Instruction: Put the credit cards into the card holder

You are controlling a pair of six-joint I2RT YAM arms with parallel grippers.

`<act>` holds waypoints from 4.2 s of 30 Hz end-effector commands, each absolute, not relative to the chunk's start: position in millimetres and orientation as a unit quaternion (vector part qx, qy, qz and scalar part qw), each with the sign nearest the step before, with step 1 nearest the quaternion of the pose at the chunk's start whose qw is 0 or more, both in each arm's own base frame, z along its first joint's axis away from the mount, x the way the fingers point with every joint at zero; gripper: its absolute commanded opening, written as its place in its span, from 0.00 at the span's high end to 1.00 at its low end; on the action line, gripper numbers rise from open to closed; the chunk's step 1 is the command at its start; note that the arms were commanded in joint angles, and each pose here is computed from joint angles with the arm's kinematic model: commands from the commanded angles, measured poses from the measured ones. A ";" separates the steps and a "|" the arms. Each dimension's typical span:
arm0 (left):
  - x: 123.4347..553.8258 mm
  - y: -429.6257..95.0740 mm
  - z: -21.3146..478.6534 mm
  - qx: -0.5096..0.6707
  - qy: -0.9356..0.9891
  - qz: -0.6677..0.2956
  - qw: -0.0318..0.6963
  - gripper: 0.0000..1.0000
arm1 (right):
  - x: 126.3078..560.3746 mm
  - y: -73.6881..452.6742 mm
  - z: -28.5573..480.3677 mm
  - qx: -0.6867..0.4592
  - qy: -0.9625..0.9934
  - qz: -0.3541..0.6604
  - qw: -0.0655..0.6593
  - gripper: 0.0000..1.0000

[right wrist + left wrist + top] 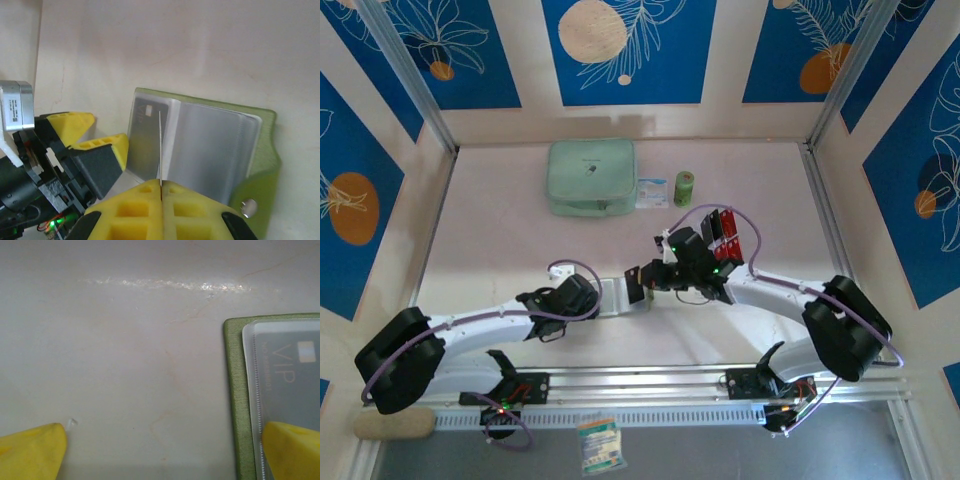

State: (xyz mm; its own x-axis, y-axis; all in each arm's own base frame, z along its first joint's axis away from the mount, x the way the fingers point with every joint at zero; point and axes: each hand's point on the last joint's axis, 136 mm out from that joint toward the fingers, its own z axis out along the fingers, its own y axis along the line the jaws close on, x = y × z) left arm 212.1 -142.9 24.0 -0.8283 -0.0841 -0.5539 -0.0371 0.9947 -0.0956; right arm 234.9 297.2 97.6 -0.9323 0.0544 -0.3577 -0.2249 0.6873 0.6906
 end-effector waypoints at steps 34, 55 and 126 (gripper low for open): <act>210.2 -131.6 20.7 -0.046 0.956 -0.022 0.290 0.01 | 243.4 324.1 57.4 0.009 0.886 0.413 0.212 1.00; 210.7 -132.0 22.2 -0.047 0.955 -0.025 0.292 0.01 | 239.0 325.9 44.1 0.028 0.884 0.426 0.190 1.00; 211.3 -125.6 17.1 -0.055 0.957 0.006 0.283 0.01 | 250.6 335.1 50.0 0.050 0.859 0.476 0.182 1.00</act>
